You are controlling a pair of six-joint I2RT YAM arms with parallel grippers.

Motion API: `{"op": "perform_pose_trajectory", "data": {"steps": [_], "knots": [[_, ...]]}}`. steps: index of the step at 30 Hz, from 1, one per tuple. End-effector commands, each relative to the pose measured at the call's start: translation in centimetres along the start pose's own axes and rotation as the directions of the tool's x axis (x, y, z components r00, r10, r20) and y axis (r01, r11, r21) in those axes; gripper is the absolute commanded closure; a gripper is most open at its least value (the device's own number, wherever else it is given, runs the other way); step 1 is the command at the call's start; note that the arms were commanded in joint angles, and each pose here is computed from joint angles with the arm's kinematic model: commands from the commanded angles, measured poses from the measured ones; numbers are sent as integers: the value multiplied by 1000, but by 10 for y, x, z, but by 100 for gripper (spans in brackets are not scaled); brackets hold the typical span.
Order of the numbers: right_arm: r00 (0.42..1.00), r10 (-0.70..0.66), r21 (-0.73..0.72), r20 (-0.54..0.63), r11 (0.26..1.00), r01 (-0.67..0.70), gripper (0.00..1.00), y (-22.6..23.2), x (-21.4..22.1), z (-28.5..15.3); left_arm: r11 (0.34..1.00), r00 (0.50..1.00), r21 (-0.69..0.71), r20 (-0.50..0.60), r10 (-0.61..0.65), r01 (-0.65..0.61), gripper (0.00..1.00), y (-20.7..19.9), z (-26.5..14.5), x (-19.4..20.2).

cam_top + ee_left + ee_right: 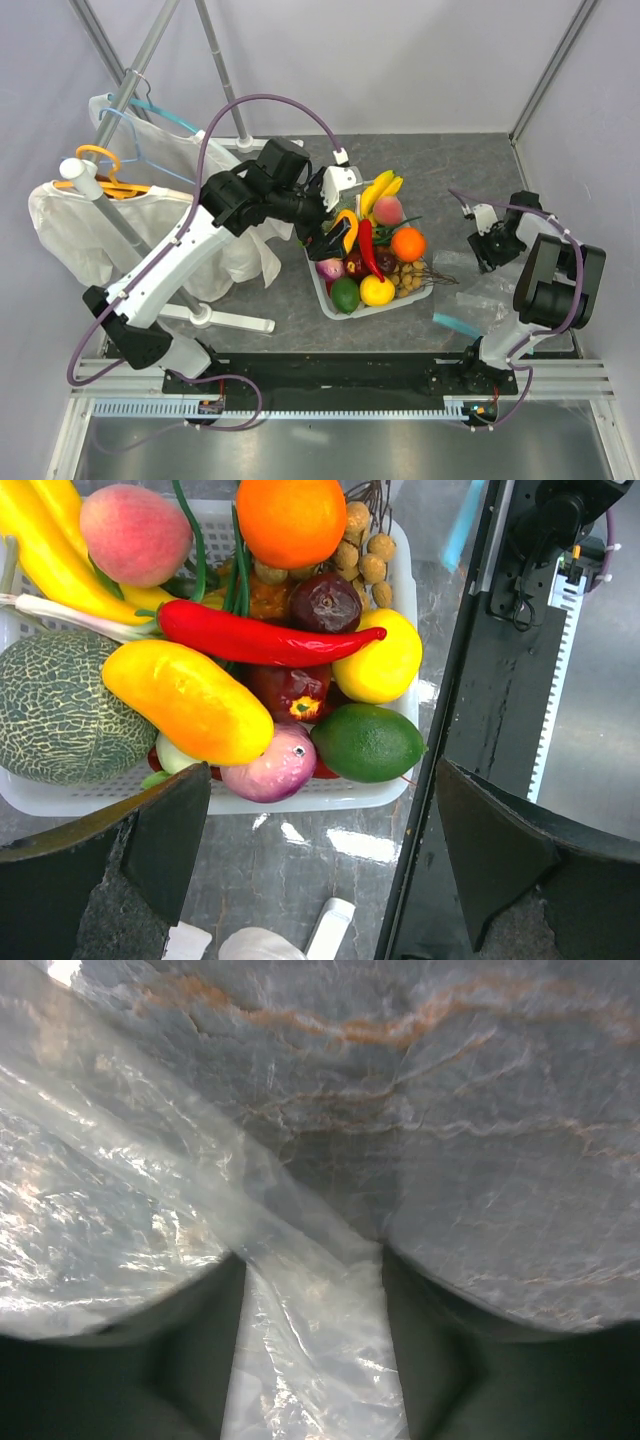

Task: Place the food in the zip-top bag and seal the zipper
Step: Pick up the zipper food storage bag at the center of the board.

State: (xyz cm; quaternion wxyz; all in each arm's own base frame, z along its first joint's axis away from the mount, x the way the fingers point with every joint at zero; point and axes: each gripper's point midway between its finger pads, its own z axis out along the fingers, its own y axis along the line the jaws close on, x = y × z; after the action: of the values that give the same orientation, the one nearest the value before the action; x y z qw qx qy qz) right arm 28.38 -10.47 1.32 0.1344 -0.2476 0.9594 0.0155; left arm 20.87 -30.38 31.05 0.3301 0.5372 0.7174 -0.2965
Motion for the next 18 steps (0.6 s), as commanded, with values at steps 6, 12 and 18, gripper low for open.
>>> {"op": "perform_pose_trajectory", "data": {"steps": [6,12,18], "knots": [[983,76,92,165,992,-92,100,-41,-53,-20,1000,997,-13,77,-27,28,0,14,23,-26],[944,92,185,317,970,-156,100,-96,-83,-92,986,982,-118,162,-94,114,0,43,38,-46],[841,167,223,514,921,-319,100,-143,-106,-164,975,945,-141,303,-122,172,0,53,39,-69]]}}
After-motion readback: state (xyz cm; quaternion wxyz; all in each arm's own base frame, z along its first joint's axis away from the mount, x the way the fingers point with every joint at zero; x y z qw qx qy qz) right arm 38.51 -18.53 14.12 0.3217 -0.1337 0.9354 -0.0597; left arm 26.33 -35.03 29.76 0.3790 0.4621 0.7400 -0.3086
